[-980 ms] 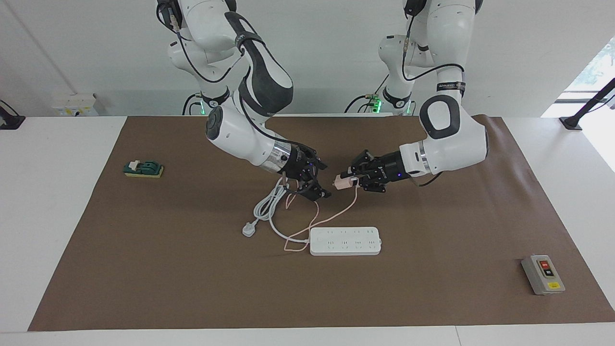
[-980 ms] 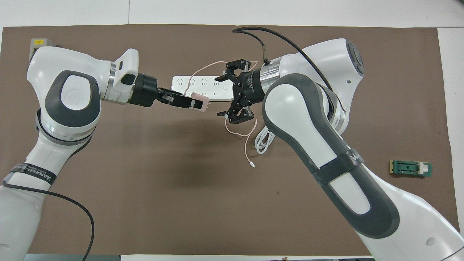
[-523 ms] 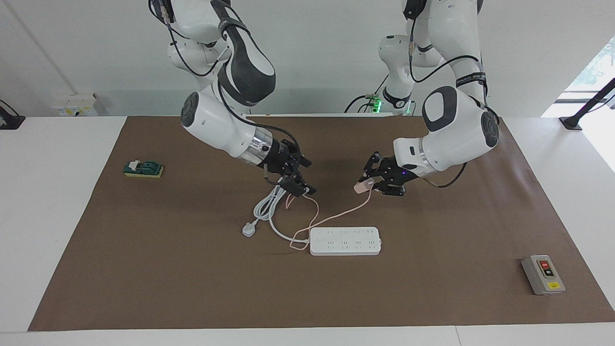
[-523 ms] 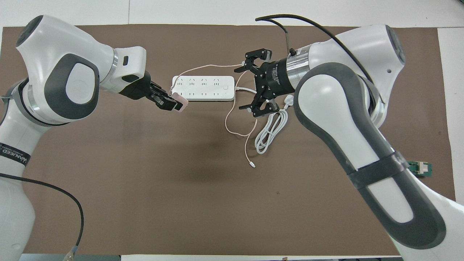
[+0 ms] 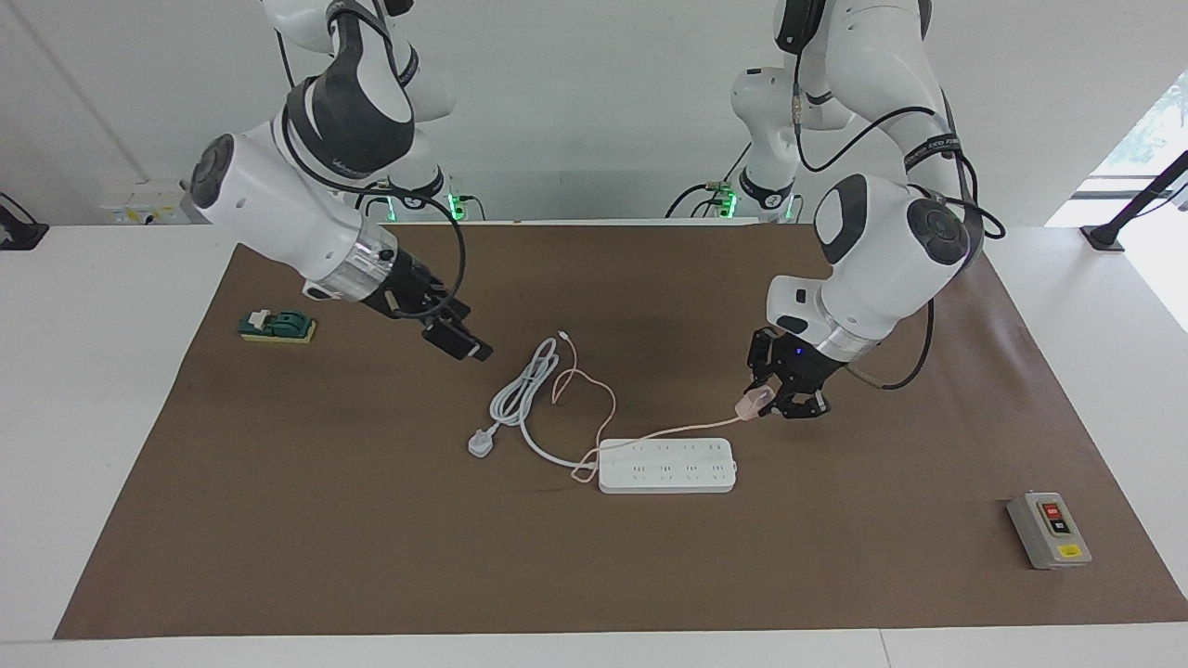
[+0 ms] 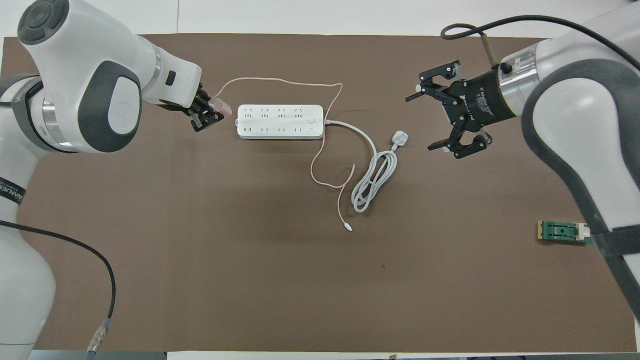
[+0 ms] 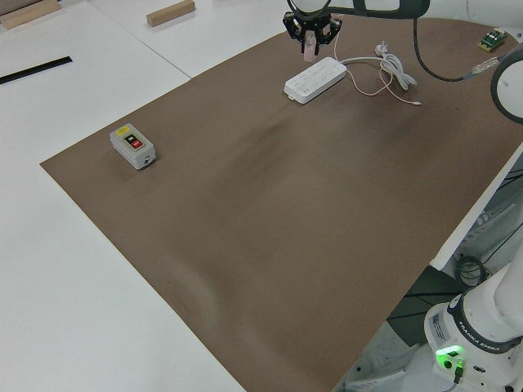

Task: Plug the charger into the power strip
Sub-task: 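Move the charger to the strip's end socket while the right gripper withdraws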

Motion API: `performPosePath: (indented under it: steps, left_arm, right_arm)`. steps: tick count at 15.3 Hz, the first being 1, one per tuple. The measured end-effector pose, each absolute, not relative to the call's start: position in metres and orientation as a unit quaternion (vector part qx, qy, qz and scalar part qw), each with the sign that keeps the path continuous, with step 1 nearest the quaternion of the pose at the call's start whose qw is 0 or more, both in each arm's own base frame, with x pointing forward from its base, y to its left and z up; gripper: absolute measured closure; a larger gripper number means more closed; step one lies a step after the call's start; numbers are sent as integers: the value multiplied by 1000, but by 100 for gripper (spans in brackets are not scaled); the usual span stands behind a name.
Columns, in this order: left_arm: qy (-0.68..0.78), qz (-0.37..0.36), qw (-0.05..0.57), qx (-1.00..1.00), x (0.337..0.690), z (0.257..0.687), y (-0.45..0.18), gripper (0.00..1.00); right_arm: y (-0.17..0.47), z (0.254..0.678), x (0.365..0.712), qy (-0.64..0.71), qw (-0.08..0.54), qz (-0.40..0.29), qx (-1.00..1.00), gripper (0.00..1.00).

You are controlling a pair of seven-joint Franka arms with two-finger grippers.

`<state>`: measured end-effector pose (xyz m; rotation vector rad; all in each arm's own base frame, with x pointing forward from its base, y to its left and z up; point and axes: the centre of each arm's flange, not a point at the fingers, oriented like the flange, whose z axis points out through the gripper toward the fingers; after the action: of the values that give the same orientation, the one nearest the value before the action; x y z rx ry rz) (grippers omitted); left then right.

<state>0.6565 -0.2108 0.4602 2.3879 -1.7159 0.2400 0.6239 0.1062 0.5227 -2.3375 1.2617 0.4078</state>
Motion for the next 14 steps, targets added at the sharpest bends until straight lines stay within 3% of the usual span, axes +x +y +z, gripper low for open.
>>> performPosePath:
  steps: [6,14]
  left_arm:
    - [-668,70,46,739,655,426,-252,98]
    - [-696,58,-5,716,664,401,-254,98]
  right_arm:
    - [7,551,604,321,133,65,-936,0]
    - [-20,603,567,81,45,5,-996,0]
